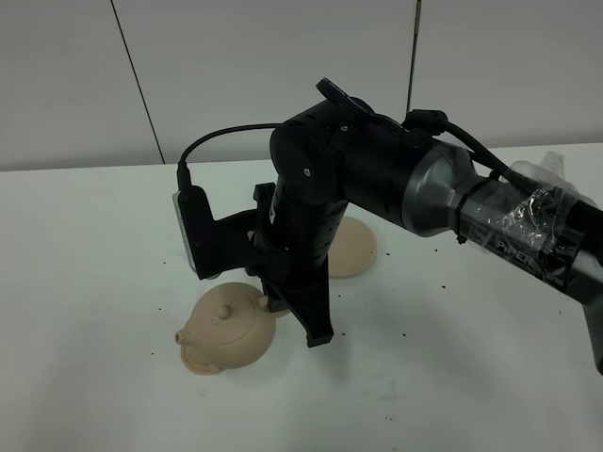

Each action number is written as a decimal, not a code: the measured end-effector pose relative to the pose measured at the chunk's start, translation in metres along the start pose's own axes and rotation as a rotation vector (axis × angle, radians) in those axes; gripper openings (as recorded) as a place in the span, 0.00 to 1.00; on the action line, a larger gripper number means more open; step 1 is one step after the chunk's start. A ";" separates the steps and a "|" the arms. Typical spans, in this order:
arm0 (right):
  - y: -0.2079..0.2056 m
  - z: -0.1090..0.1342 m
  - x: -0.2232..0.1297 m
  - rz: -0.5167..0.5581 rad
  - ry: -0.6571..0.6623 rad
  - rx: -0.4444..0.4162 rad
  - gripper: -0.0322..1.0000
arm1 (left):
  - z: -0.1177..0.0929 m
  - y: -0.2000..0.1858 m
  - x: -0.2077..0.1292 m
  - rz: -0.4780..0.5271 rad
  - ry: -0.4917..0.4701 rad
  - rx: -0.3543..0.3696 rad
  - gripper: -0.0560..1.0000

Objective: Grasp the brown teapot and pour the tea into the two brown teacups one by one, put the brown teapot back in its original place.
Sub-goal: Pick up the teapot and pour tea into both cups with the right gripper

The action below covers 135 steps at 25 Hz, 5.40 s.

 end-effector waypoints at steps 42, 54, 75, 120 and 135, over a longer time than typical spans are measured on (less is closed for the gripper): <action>0.003 -0.122 -0.100 -0.031 0.284 -0.155 0.12 | 0.000 0.000 0.000 0.000 0.000 0.000 0.28; 0.004 -0.127 -0.118 -0.031 0.312 -0.155 0.12 | 0.000 0.000 0.000 0.000 0.000 0.000 0.28; 0.021 -0.124 -0.124 -0.006 0.312 -0.128 0.12 | 0.000 0.000 0.000 0.000 0.000 0.000 0.28; 0.023 -0.127 -0.085 0.309 0.032 -0.348 0.12 | 0.000 0.000 0.000 0.000 0.000 0.000 0.28; 0.019 -0.127 -0.078 0.374 0.007 -0.398 0.12 | 0.000 0.000 0.000 0.000 0.000 0.000 0.28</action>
Point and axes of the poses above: a point on each arm's last joint axis where the gripper is mounted, y pointing out along that axis toward the gripper, z along the wrist's bending axis when the last joint is at zero, x = y × z, the point moved 6 cm from there along y, pointing out along that axis toward the gripper, and after that the axes turned 8 degrees about y, right-handed, at the moved point
